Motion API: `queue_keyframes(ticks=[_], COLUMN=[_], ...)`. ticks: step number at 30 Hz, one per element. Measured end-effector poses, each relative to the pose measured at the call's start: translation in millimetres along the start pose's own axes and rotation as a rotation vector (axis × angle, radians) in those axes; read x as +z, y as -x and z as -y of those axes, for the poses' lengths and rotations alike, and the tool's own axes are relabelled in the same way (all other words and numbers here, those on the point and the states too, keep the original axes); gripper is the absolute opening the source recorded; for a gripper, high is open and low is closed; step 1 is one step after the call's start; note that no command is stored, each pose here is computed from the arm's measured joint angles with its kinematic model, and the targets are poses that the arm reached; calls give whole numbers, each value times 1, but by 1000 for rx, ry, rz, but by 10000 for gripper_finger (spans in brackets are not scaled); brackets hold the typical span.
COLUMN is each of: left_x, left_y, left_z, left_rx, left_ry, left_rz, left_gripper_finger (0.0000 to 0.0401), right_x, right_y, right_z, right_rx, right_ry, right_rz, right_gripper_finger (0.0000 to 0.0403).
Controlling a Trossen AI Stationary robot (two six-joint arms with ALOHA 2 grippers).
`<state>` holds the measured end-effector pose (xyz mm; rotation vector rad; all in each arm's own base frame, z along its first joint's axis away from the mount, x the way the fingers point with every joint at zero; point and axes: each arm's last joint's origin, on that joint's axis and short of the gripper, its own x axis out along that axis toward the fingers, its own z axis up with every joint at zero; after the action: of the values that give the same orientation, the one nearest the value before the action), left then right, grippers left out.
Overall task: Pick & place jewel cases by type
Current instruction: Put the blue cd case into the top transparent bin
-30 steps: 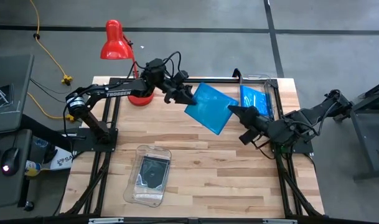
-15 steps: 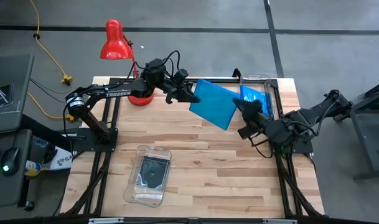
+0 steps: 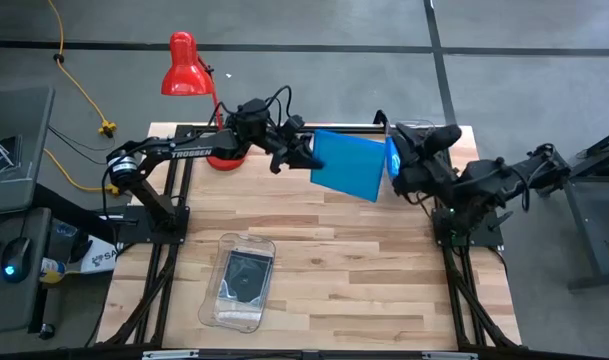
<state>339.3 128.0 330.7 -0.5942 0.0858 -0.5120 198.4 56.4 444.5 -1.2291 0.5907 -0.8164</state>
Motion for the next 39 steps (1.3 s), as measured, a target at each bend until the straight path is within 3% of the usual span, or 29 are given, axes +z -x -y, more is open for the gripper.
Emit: queue_keyframes(ticks=[5,9,15,20,25,32,39], left_x=[-1,-2,-9,-29,-39,-29,-14], left_y=[-5,-9,-22,-46,-71,-102,-130], left_z=[3,5,7,-1,-14,-37,-60], left_rx=[10,48,101,118,139,190,339], left_ry=[-21,-30,-28,8,33,77,189], left_rz=[17,50,88,77,65,78,-11], left_gripper_finger=[36,36,36,36,36,36,35], right_x=[-13,-34,-64,-84,-98,-108,-110], right_y=[-8,-14,-14,-6,2,7,8], right_z=[10,31,58,70,78,83,84], right_rx=[-31,-110,-222,-265,-283,-293,-292], right_ry=[-100,-381,-757,-974,-1070,-1104,-1095], right_rz=[-71,-180,-207,-188,-175,-175,-177], right_gripper_finger=[109,110,110,110,110,110,110])
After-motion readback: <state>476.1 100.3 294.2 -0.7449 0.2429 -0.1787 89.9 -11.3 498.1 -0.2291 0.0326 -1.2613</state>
